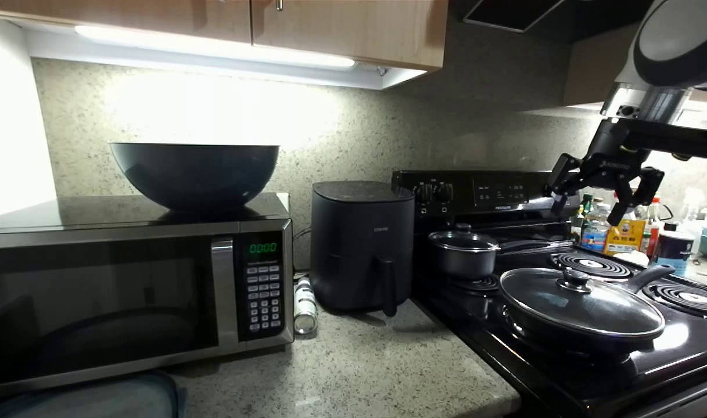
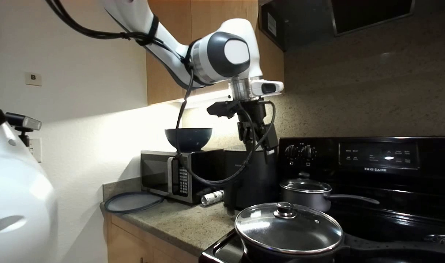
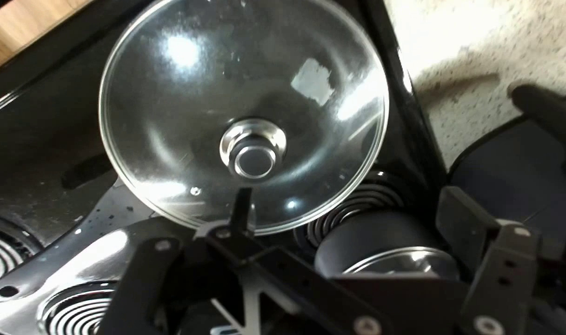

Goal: Slide the pot on the stove to the plate on the right

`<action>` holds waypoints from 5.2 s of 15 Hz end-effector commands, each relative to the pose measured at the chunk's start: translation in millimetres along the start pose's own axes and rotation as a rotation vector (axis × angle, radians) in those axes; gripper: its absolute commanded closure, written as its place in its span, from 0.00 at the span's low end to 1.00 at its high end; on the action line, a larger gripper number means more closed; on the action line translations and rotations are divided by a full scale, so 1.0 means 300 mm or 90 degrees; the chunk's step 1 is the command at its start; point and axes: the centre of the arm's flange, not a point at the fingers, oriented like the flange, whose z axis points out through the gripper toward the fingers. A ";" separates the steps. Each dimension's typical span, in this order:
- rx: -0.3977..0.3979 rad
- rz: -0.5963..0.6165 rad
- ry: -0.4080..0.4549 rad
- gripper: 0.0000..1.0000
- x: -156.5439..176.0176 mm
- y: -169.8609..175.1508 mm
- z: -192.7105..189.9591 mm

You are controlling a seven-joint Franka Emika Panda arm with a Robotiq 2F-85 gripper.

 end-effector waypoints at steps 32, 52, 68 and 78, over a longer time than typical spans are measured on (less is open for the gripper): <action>-0.070 0.258 0.040 0.00 0.739 0.065 0.424; -0.096 0.238 0.072 0.00 0.920 0.071 0.573; -0.226 0.525 -0.051 0.00 0.887 -0.006 0.623; -0.241 0.607 -0.010 0.00 0.910 -0.020 0.716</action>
